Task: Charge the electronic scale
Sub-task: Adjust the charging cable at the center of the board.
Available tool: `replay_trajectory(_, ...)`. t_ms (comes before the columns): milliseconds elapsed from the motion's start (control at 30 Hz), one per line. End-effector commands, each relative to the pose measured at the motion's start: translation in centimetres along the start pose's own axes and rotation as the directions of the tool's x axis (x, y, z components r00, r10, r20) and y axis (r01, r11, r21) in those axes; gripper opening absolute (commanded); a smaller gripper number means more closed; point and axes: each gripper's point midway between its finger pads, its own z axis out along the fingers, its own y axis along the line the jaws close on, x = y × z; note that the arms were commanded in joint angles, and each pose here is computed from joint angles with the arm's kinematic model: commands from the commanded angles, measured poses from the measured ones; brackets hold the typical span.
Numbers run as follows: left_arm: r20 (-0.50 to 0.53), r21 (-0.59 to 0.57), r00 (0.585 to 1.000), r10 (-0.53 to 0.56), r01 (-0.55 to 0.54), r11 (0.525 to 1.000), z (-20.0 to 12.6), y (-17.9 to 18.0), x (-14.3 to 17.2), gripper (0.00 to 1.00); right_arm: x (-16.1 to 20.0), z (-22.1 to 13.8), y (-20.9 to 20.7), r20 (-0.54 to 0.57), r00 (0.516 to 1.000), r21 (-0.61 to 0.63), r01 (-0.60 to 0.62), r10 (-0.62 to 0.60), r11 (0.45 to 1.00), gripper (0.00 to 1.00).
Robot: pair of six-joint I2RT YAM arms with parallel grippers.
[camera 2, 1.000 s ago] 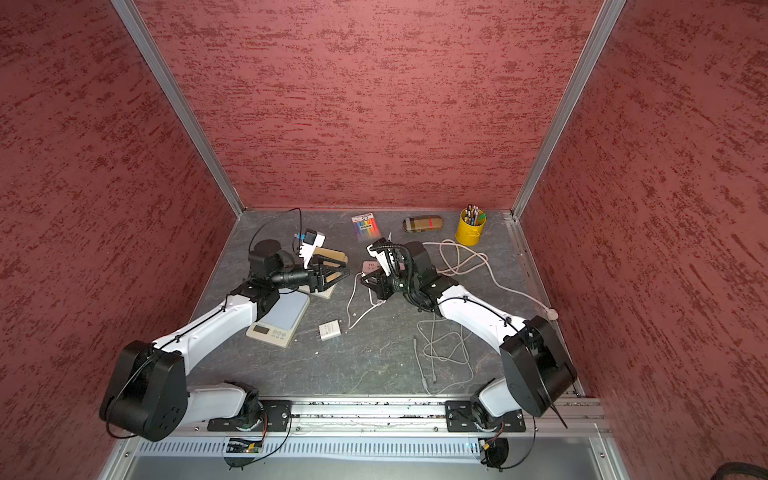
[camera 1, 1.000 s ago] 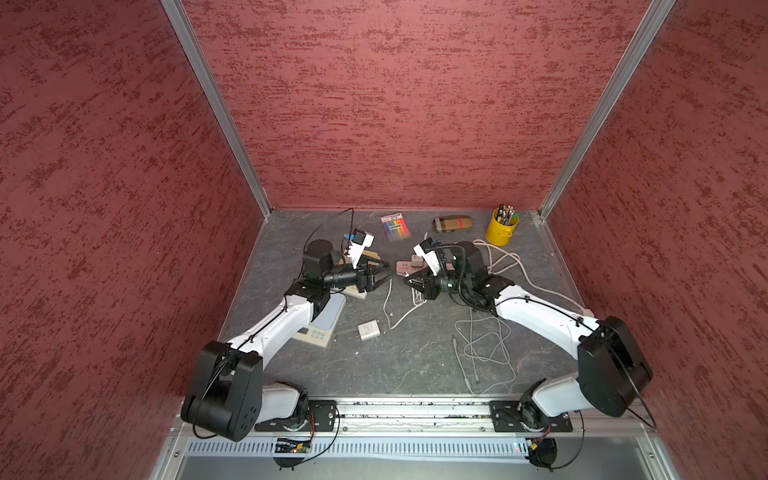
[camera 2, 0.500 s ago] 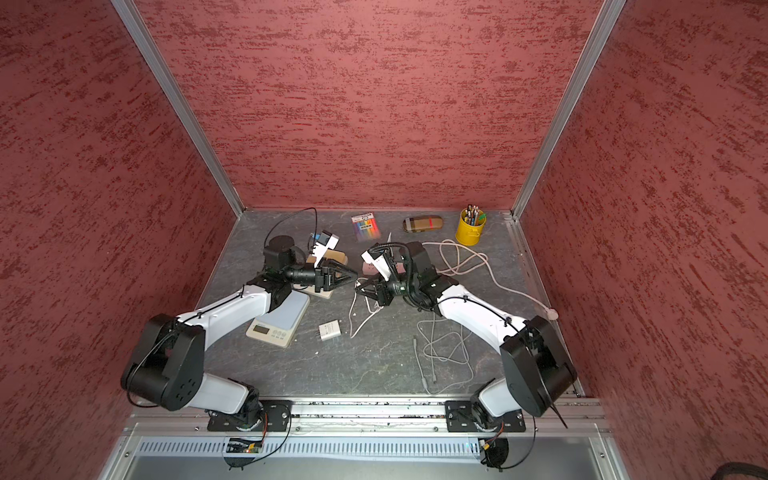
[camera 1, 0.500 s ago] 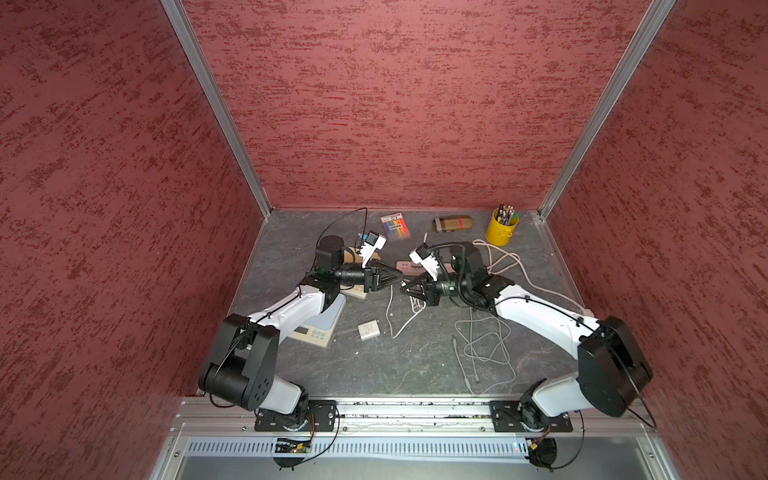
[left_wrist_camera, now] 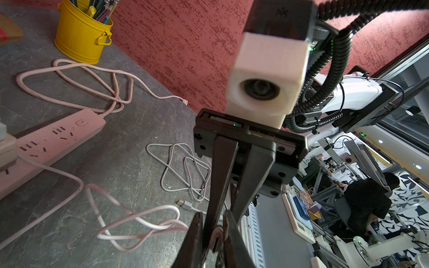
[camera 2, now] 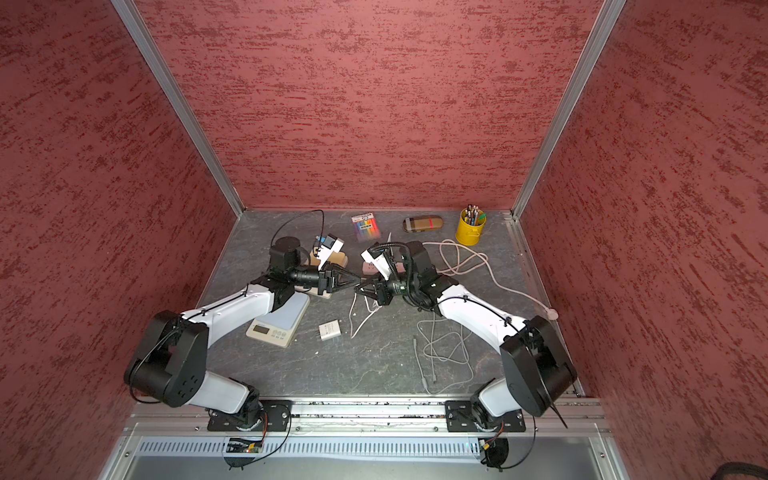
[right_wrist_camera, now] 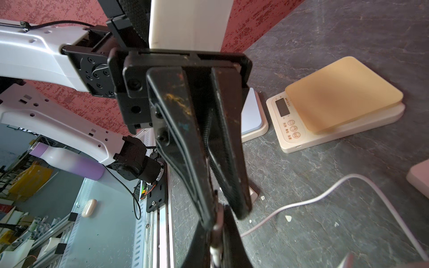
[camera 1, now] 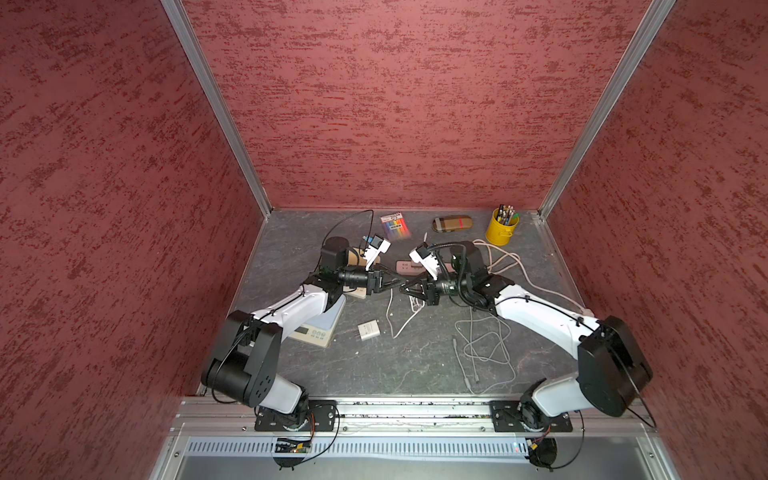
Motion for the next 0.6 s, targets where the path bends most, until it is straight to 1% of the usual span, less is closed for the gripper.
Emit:
replay_trajectory(0, -0.012, 0.007, 0.999, -0.035, 0.035, 0.999, 0.3, 0.4, 0.0, 0.15, -2.1, -0.4, 1.2, 0.050, 0.997, -0.036, 0.058, -0.056, 0.998, 0.00)
replay_trajectory(33, -0.013, 0.009, 0.999, -0.043, 0.043, 0.999, 0.4, 0.5, 0.0, 0.13, -2.1, -0.4, 1.2, 0.052, 0.997, -0.034, 0.056, -0.054, 0.998, 0.00)
replay_trajectory(100, -0.011, 0.013, 0.998, -0.067, 0.067, 0.998, 0.4, 0.7, 0.0, 0.00, -2.3, -0.4, 1.1, 0.058, 0.997, -0.026, 0.056, -0.055, 0.998, 0.00)
replay_trajectory(167, -0.007, 0.023, 0.996, -0.089, 0.090, 0.996, 0.4, 0.8, -0.2, 0.00, -2.6, -0.5, 0.7, 0.070, 0.996, 0.001, 0.053, -0.053, 0.999, 0.00)
replay_trajectory(233, 0.007, 0.024, 0.995, -0.103, 0.103, 0.994, 0.3, 0.8, -0.5, 0.00, -2.8, -0.5, -0.3, 0.087, 0.995, 0.054, 0.043, -0.048, 0.998, 0.00)
replay_trajectory(267, 0.020, 0.010, 0.994, -0.111, 0.111, 0.994, 0.2, 0.9, -0.7, 0.00, -3.2, -0.9, -0.7, 0.106, 0.993, 0.094, 0.039, -0.049, 0.995, 0.14)
replay_trajectory(333, 0.042, -0.034, 0.990, -0.138, 0.140, 0.990, -0.2, 1.5, -1.0, 0.00, -4.1, -1.8, -1.2, 0.148, 0.987, 0.169, 0.042, -0.068, 0.985, 0.30)
replay_trajectory(400, 0.066, -0.095, 0.980, -0.188, 0.194, 0.976, -0.7, 2.4, -1.1, 0.00, -4.8, -2.9, -1.6, 0.191, 0.977, 0.234, 0.045, -0.092, 0.971, 0.49)
replay_trajectory(467, 0.105, -0.161, 0.963, -0.249, 0.263, 0.951, -1.3, 3.7, -1.2, 0.00, -5.4, -4.1, -1.8, 0.229, 0.966, 0.295, 0.044, -0.116, 0.955, 0.55)
replay_trajectory(500, 0.125, -0.192, 0.951, -0.284, 0.304, 0.933, -1.7, 4.4, -1.0, 0.00, -5.5, -4.7, -2.0, 0.245, 0.961, 0.328, 0.040, -0.126, 0.944, 0.57)
replay_trajectory(567, 0.179, -0.257, 0.913, -0.366, 0.403, 0.878, -2.7, 6.1, -0.7, 0.00, -5.8, -6.4, -2.7, 0.281, 0.947, 0.423, 0.025, -0.158, 0.906, 0.57)
